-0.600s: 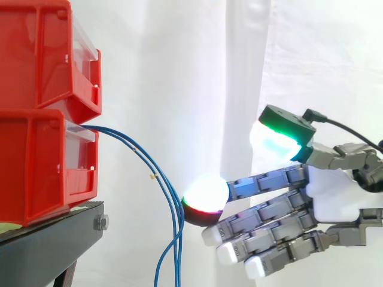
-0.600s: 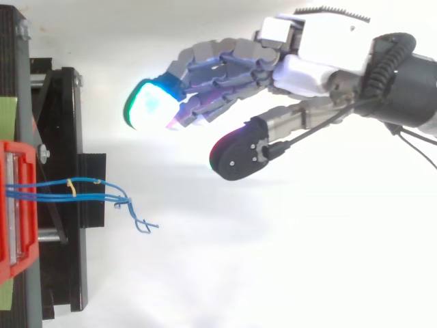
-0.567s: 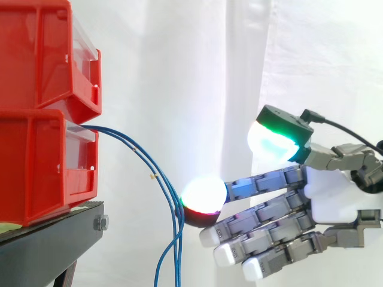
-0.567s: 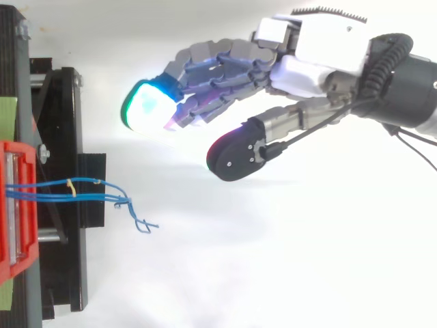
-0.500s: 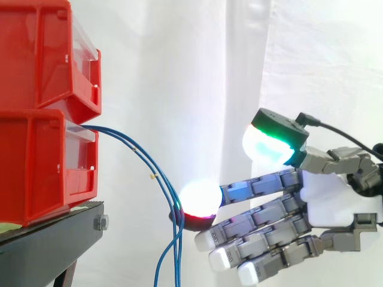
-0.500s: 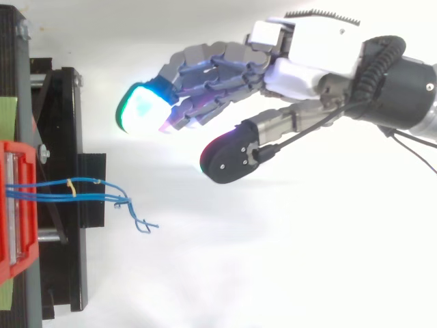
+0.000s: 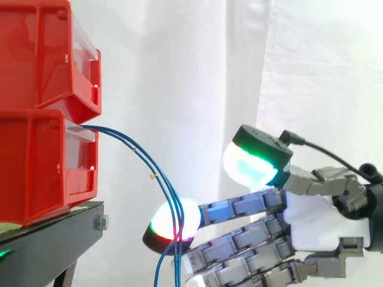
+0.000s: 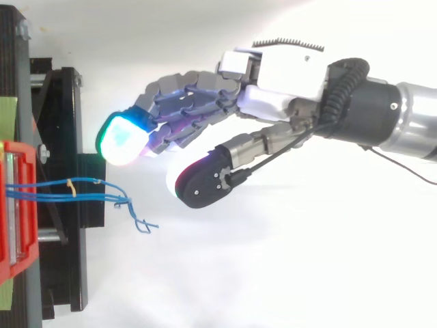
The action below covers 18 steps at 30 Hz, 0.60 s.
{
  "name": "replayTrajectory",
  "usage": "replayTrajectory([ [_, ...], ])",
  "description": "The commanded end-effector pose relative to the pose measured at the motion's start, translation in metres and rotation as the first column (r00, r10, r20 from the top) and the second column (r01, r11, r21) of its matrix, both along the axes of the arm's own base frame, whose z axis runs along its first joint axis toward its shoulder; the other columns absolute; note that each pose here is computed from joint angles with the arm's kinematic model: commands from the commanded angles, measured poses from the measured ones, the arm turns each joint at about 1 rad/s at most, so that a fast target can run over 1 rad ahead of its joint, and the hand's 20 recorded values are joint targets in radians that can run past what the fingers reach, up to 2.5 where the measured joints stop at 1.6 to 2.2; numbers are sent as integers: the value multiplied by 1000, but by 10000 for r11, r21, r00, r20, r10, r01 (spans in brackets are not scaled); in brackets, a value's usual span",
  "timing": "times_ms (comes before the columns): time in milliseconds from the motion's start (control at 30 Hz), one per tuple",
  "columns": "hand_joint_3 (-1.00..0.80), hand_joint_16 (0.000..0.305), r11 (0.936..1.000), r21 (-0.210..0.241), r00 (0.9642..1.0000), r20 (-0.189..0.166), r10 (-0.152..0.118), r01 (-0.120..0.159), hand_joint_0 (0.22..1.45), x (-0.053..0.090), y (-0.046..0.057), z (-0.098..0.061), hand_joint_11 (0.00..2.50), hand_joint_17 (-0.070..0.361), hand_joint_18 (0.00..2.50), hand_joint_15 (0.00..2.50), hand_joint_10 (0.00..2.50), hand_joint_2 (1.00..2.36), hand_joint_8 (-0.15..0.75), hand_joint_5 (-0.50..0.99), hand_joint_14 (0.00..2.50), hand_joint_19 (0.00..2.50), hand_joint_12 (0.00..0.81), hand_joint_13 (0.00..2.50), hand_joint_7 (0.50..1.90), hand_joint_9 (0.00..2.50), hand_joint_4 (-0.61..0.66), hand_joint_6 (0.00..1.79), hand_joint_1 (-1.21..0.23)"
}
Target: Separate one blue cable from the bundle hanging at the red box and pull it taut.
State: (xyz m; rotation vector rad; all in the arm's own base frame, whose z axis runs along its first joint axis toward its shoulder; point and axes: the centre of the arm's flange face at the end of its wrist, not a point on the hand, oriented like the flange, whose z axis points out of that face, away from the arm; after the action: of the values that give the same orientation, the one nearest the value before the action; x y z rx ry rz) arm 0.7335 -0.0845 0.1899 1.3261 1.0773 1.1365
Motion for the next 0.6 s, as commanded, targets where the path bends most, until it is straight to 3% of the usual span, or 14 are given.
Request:
replayTrajectory([
  [0, -500, 40, 9999, 146, 10000, 14, 5, -5, 557, 9, 1, -8, 412, 89, 695, 307, 10, 1000, 343, -203, 12, 350, 356, 581, 743, 563, 273, 502, -709],
  [33, -500, 40, 9998, 185, 10000, 95, 20, -22, 557, 13, 1, -4, 418, 90, 696, 308, 10, 1000, 343, -202, 11, 352, 356, 586, 743, 571, 273, 502, -709],
  [200, -500, 40, 9987, 220, 9989, 130, 449, -451, 563, 24, 5, -14, 424, 89, 709, 318, 10, 1000, 343, -200, 11, 368, 357, 610, 750, 586, 281, 502, -703],
  [567, -500, 40, 9985, 190, 9986, 125, 510, -513, 574, 25, 10, -14, 436, 90, 755, 337, 13, 1000, 344, -185, 13, 398, 354, 653, 788, 633, 304, 502, -695],
])
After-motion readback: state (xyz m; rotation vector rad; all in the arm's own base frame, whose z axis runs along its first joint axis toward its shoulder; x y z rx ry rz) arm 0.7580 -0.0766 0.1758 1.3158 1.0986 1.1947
